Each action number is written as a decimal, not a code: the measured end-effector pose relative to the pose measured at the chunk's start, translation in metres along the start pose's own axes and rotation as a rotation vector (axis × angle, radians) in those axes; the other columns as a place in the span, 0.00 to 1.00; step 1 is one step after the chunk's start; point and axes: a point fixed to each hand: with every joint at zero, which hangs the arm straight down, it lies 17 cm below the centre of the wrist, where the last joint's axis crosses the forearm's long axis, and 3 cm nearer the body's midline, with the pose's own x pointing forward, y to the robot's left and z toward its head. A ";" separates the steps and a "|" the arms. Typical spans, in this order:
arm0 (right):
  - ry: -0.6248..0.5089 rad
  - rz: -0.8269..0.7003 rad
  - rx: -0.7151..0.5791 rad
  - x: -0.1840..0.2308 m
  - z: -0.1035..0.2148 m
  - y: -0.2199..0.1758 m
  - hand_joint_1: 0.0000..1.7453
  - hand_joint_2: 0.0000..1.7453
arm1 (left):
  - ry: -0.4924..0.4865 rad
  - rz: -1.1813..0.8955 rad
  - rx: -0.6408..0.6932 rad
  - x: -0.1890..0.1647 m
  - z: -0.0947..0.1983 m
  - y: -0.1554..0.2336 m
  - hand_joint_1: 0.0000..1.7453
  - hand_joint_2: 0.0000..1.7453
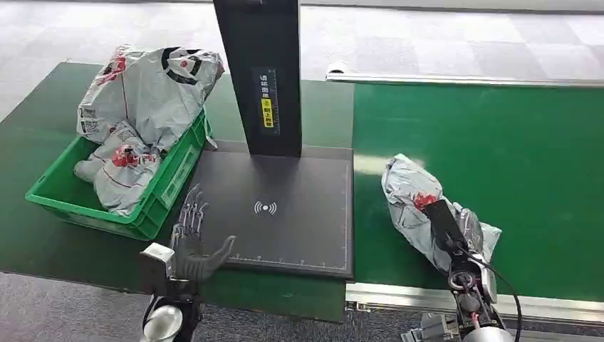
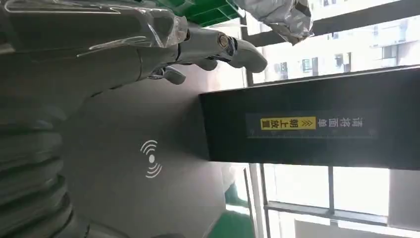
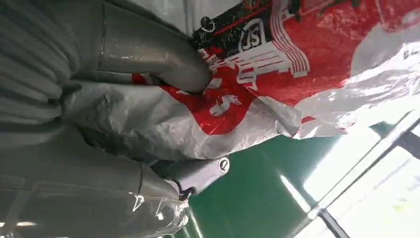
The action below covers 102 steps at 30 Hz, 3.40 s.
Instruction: Moved the parcel from conveyor to table for the left to box.
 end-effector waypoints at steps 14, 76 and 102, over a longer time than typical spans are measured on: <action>-0.584 -0.090 -0.082 0.229 0.030 -0.047 1.00 1.00 | -0.196 -0.144 0.060 0.053 -0.024 0.033 0.00 1.00; -0.583 -0.636 0.434 0.307 0.054 0.083 0.00 1.00 | -0.287 -0.527 -0.285 0.053 -0.048 -0.021 0.00 1.00; -0.652 -0.787 0.283 0.282 0.099 0.018 0.00 1.00 | -0.146 -1.279 -0.618 -0.097 -0.083 -0.091 1.00 1.00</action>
